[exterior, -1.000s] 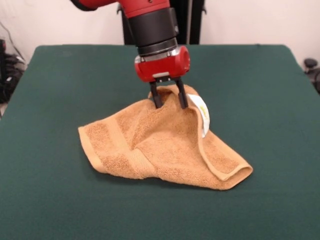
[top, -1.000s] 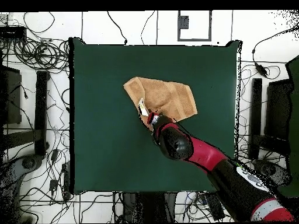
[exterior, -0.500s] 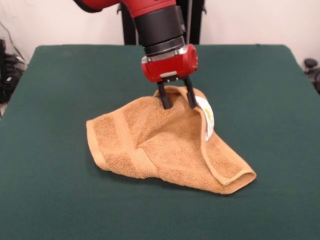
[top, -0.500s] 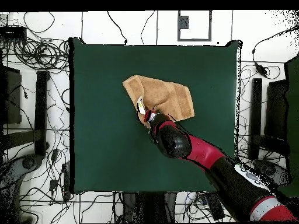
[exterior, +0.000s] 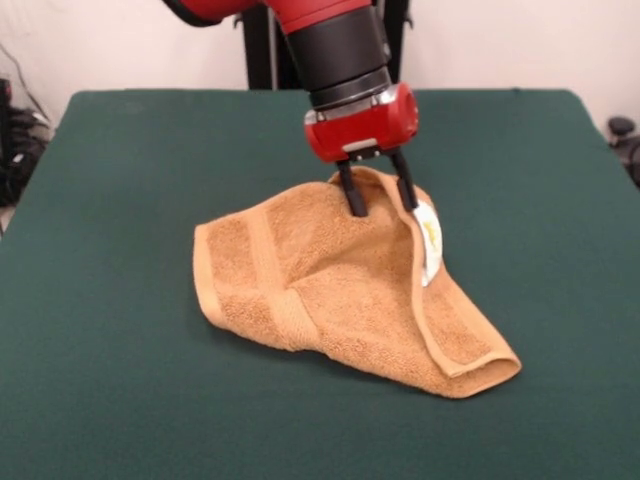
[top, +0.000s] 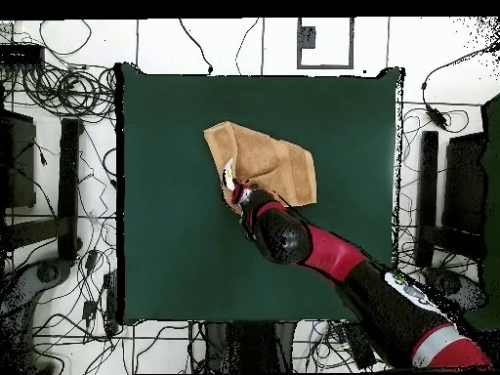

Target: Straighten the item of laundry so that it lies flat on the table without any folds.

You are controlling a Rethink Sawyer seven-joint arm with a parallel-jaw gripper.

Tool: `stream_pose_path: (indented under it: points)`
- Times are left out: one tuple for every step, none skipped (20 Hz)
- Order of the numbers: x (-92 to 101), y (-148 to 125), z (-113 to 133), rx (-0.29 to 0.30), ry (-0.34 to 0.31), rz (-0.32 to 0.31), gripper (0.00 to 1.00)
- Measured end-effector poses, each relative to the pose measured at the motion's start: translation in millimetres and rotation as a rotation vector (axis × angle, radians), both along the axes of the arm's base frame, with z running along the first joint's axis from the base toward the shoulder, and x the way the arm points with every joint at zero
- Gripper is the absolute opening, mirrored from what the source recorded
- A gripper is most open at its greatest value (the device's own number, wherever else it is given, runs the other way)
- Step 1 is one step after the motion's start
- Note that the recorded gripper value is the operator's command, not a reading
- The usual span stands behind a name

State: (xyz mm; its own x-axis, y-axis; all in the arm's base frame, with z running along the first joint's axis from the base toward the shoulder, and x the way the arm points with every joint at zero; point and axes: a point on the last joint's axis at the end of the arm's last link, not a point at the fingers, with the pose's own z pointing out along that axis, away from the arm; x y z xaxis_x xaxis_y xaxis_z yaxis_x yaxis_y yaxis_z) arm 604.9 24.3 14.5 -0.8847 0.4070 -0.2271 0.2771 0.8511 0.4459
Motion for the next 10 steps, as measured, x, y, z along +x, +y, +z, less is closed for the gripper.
stream_pose_path:
  points:
    - [-0.2,1.7,0.4,0.003,0.001,0.001,1.00]
    - [-0.8,4.6,1.0,0.010,0.003,0.001,1.00]
    - [-1.1,5.1,1.1,0.012,0.005,0.001,1.00]
    - [-1.4,5.6,1.1,0.014,0.007,-0.001,1.00]
    - [-1.5,5.8,1.1,0.015,0.008,-0.002,1.00]
    - [-1.5,6.0,1.1,0.016,0.009,-0.003,1.00]
    - [-1.4,6.0,1.1,0.016,0.009,-0.004,1.00]
    - [-1.3,6.0,1.1,0.016,0.009,-0.004,1.00]
    - [-1.4,6.0,1.0,0.017,0.010,-0.005,1.00]
    - [-1.3,6.1,0.9,0.017,0.010,-0.005,1.00]
